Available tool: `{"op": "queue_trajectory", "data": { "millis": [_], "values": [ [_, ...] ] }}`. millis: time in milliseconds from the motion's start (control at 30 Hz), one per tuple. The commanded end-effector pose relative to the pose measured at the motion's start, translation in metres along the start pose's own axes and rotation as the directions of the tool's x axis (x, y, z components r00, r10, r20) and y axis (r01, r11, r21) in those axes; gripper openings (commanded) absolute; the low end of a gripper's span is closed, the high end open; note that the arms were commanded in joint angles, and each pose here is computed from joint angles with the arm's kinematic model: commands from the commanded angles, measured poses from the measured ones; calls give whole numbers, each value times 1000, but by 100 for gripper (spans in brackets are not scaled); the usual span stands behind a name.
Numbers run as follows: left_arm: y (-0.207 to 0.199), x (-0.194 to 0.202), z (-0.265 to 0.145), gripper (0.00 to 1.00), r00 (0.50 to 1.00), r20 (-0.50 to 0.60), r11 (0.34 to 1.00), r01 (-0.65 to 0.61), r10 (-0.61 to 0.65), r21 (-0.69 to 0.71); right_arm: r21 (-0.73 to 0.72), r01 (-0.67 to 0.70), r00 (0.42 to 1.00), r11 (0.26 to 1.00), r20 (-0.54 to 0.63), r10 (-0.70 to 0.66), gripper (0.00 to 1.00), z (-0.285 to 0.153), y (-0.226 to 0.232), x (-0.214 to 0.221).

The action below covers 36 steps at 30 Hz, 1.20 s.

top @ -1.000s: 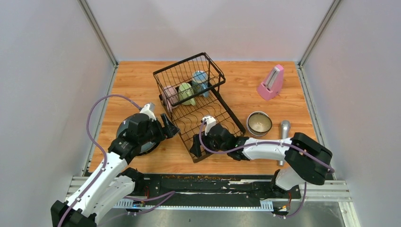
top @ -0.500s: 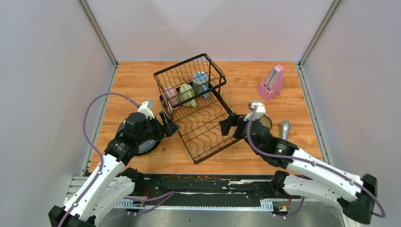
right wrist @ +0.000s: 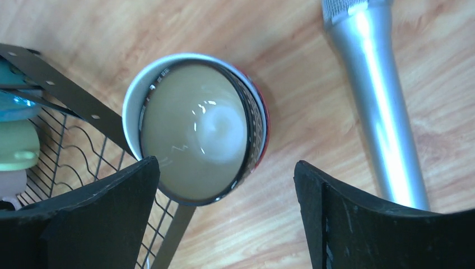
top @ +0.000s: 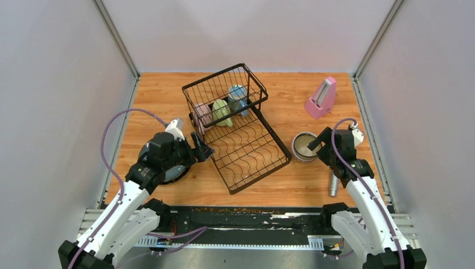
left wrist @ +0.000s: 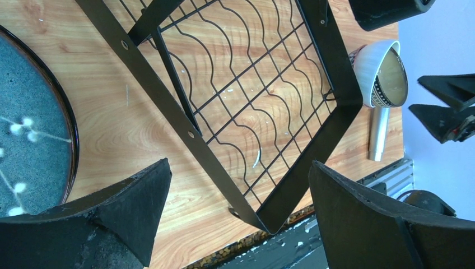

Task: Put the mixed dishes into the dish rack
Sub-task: Pick up the bowl from the center of the board.

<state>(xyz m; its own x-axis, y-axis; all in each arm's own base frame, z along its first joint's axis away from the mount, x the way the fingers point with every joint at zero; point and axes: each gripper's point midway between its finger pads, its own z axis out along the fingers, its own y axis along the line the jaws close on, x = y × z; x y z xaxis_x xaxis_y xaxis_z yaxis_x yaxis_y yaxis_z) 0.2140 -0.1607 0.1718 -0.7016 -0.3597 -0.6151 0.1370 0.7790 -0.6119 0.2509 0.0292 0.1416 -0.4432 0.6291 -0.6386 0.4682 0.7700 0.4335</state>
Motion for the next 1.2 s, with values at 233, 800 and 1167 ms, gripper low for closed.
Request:
{"op": "queue_trajectory", "data": {
  "millis": [233, 800, 1167],
  "values": [
    [0, -18, -13, 100, 993, 118, 1000, -11, 12, -10, 37, -9, 996, 999, -91, 13, 65, 27, -8, 18],
    [-70, -29, -33, 97, 963, 189, 928, -240, 191, 285, 51, 58, 998, 997, -33, -57, 0, 28, -13, 6],
    [-138, -35, -25, 89, 933, 192, 914, -343, 305, 216, -219, 58, 993, 974, 109, -35, 0, -42, 46, -47]
  ]
}}
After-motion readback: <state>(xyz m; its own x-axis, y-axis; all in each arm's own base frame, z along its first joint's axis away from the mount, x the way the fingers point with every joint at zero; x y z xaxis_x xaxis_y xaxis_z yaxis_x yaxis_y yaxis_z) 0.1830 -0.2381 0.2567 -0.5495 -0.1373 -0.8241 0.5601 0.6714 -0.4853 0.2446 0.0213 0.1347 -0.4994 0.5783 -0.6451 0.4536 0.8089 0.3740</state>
